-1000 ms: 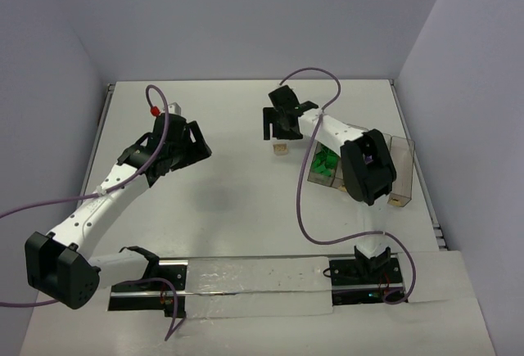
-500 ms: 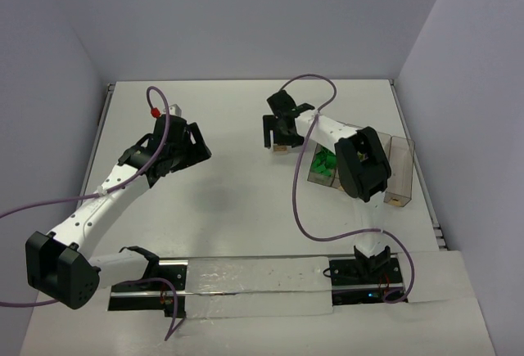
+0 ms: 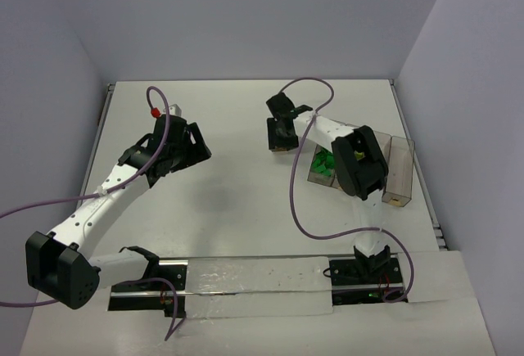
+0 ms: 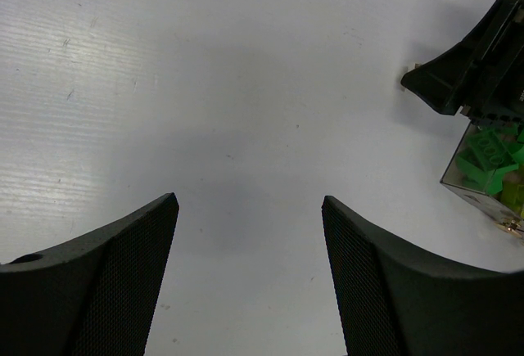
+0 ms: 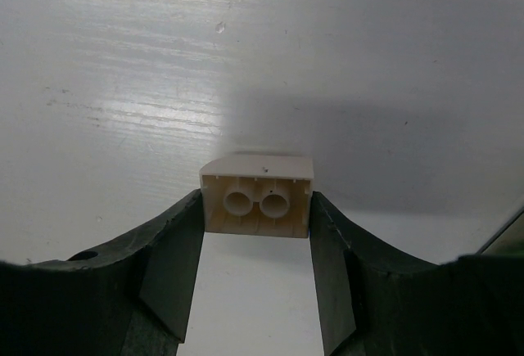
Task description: Sort the legos into containers by color
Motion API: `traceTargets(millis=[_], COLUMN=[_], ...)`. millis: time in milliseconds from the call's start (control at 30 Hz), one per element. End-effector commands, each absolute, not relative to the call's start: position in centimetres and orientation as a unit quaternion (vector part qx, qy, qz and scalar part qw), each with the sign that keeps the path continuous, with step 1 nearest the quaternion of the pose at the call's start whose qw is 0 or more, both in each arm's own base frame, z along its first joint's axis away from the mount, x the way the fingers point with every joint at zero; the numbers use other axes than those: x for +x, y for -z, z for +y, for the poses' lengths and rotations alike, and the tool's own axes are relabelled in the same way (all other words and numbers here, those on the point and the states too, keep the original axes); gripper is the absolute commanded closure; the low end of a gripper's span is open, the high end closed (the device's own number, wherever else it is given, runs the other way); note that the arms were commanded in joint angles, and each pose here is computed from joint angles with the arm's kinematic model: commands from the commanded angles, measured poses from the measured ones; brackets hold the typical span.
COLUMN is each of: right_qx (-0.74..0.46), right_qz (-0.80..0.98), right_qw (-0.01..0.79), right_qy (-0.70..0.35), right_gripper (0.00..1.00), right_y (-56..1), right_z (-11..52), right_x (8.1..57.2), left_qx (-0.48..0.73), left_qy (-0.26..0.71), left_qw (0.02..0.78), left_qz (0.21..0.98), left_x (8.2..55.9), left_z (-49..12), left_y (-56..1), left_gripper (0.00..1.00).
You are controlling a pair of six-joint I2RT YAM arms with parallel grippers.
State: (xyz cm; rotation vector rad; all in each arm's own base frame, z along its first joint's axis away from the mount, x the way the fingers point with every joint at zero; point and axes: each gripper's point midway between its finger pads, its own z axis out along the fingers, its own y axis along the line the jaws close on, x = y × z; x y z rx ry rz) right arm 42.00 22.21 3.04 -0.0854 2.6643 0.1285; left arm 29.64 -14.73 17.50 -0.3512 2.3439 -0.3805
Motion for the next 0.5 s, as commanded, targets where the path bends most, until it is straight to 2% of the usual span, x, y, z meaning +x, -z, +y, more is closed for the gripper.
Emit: traceTargets(millis=[0, 167, 300, 467], right_qx=[-0.026, -0.006, 0.058, 0.192], right_qz=[0.951, 0.924, 0.907, 0.863], right_qw=[0.304, 0.379, 0.414, 0.459], right_qy=[-0.055, -0.053, -0.04, -0.09], right_gripper=[0.56, 0.58, 0.58, 0.58], right_y=[-8.8, -16.0, -18.7, -20.7], right_z=[22.1, 19.7, 13.6, 4.5], right_x=[43.2, 43.0, 41.7, 38.9], left_qx=[-0.138, -0.139, -0.14, -0.137], left_qy=[0.155, 0.155, 0.157, 0.157], left_qw=[0.386, 0.386, 0.397, 0.396], left_qz=[0.899, 0.899, 0.894, 0.894], left_x=[30.2, 30.4, 30.5, 30.3], left_z=[-14.6, -14.7, -14.5, -14.5], left_y=[-19.0, -19.1, -19.8, -19.7], left_gripper=[0.21, 0.21, 0.21, 0.21])
